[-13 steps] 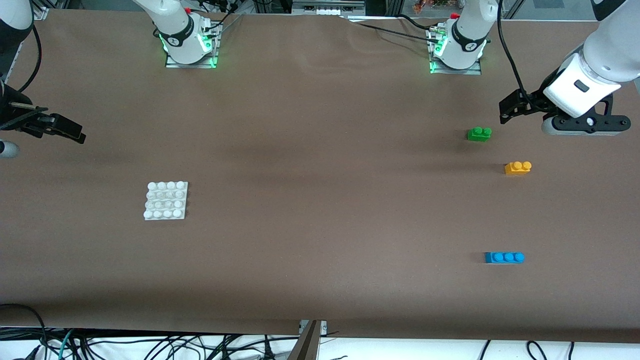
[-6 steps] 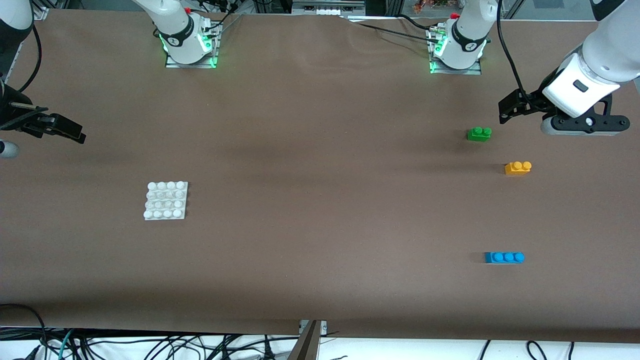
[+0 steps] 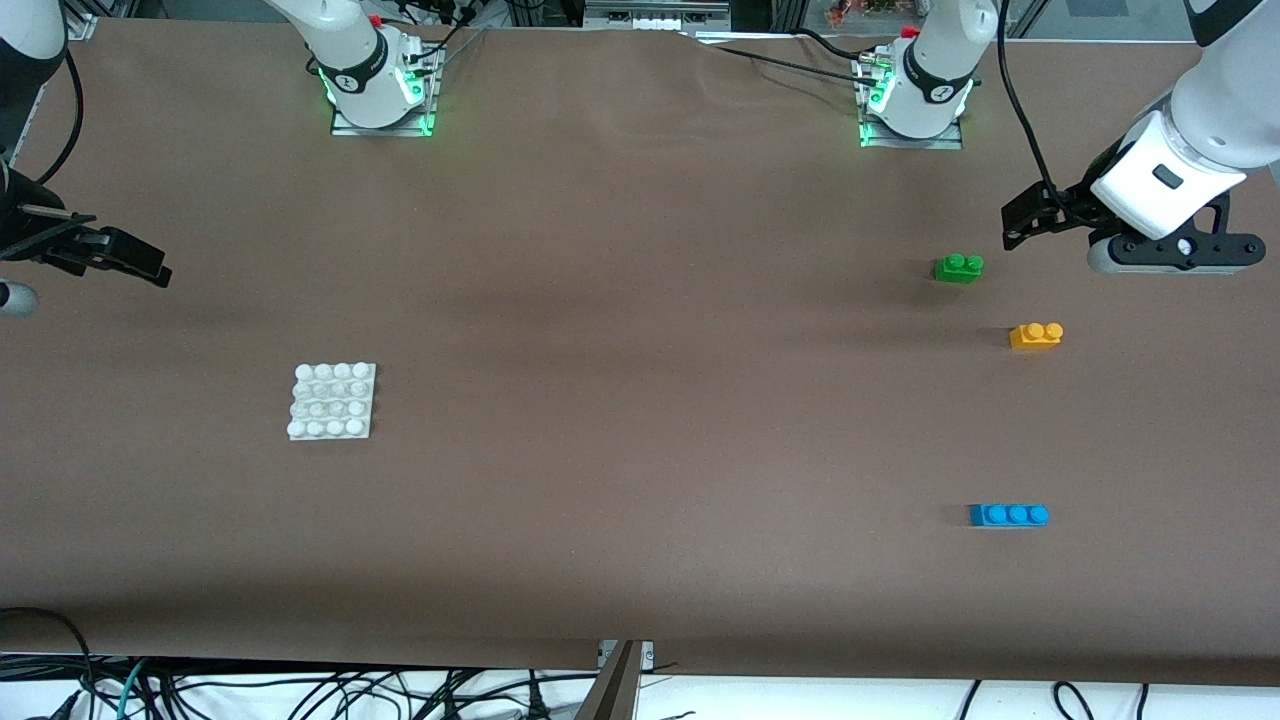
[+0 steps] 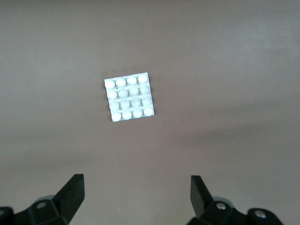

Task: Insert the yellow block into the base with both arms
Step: 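Reach the right gripper down to the white base plate edge, then close the right gripper on the white base plate edge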

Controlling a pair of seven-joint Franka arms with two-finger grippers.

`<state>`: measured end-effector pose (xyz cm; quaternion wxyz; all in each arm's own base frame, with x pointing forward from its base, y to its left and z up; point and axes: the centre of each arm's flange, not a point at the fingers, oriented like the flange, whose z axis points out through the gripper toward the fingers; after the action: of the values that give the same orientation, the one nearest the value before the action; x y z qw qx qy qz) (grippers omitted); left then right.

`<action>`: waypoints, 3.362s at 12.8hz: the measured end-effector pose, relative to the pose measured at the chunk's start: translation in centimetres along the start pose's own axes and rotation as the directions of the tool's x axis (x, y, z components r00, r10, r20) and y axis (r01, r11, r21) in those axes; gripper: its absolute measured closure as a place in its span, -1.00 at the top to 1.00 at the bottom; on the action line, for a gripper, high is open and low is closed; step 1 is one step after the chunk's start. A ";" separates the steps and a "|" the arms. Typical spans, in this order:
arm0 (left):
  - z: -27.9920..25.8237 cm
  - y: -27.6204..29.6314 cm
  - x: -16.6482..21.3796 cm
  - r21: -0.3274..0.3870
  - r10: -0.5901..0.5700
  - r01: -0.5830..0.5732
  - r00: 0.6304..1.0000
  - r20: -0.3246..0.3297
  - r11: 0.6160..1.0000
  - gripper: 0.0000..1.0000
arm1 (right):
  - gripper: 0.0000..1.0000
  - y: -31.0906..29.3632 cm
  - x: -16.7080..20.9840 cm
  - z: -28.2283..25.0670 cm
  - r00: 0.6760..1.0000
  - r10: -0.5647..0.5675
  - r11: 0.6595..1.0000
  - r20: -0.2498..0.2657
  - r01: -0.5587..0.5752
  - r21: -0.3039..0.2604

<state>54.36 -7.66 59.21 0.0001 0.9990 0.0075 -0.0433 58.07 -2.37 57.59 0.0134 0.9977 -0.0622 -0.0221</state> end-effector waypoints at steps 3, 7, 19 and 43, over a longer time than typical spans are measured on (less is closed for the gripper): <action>0.2 -1.0 0.1 -0.001 -0.018 0.018 1.000 0.005 1.000 1.00 | 1.00 0.0 0.2 0.5 1.000 0.000 1.000 0.009 0.000 -0.002; 0.6 -1.5 0.4 -0.001 -0.027 0.027 1.000 0.012 1.000 1.00 | 1.00 -0.1 1.1 3.1 0.999 0.003 1.000 0.053 -0.002 -0.012; 0.7 -1.1 0.5 0.000 -0.021 0.021 1.000 0.014 1.000 1.00 | 1.00 -1.3 10.2 25.4 0.996 0.031 0.999 0.083 -0.030 -0.014; 0.6 1.3 0.1 0.003 0.024 -0.024 1.000 0.011 1.000 1.00 | 1.00 2.0 8.2 39.1 0.993 -0.044 0.973 0.110 0.018 0.229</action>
<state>54.41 -9.00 58.65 -0.0008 0.9988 -0.0048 -0.0487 64.16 -6.32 18.29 -0.1050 0.9906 -0.0495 -0.0720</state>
